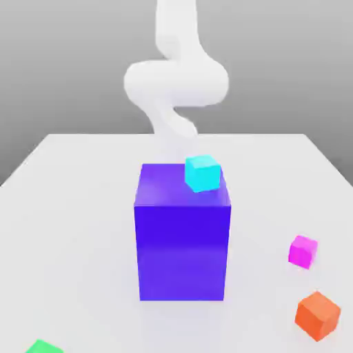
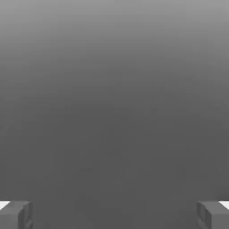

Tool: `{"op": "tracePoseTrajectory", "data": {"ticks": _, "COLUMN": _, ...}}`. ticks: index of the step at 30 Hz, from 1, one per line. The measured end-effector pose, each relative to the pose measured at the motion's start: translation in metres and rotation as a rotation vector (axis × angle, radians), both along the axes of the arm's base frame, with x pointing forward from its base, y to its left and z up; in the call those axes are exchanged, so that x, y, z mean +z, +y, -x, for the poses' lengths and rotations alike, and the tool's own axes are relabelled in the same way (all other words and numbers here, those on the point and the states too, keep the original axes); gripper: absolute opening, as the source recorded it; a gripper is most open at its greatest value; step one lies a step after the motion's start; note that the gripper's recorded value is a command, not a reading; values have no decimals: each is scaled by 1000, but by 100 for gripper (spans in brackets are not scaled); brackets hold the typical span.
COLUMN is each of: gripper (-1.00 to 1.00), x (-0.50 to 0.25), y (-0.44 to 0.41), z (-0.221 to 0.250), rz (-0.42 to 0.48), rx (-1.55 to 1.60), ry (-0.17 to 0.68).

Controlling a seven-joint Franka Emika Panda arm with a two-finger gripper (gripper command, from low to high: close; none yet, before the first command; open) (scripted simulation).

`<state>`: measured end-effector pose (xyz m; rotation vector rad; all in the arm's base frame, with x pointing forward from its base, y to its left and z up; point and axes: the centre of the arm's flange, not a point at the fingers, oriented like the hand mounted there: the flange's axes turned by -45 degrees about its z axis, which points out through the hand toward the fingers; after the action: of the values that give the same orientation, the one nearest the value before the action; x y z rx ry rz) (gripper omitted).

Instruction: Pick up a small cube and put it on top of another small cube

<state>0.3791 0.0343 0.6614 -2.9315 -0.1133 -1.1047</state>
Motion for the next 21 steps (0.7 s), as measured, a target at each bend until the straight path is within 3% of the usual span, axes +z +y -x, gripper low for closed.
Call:
{"op": "tracePoseTrajectory", "data": {"ticks": 5, "gripper": 0, "x": -118, "y": 81, "z": -39, "rz": 76, "rx": 186, "ry": 169}}
{"op": "tracePoseTrajectory", "data": {"ticks": 10, "gripper": 0, "x": -235, "y": 155, "z": -30, "rz": 153, "rx": 373, "ry": 322}}
{"op": "tracePoseTrajectory", "data": {"ticks": 15, "gripper": 0, "x": -347, "y": 213, "z": 17, "rz": 235, "rx": 567, "ry": 472}}
{"op": "tracePoseTrajectory", "data": {"ticks": 21, "gripper": 0, "x": -460, "y": 250, "z": 110, "rz": 333, "rx": 801, "ry": 638}}
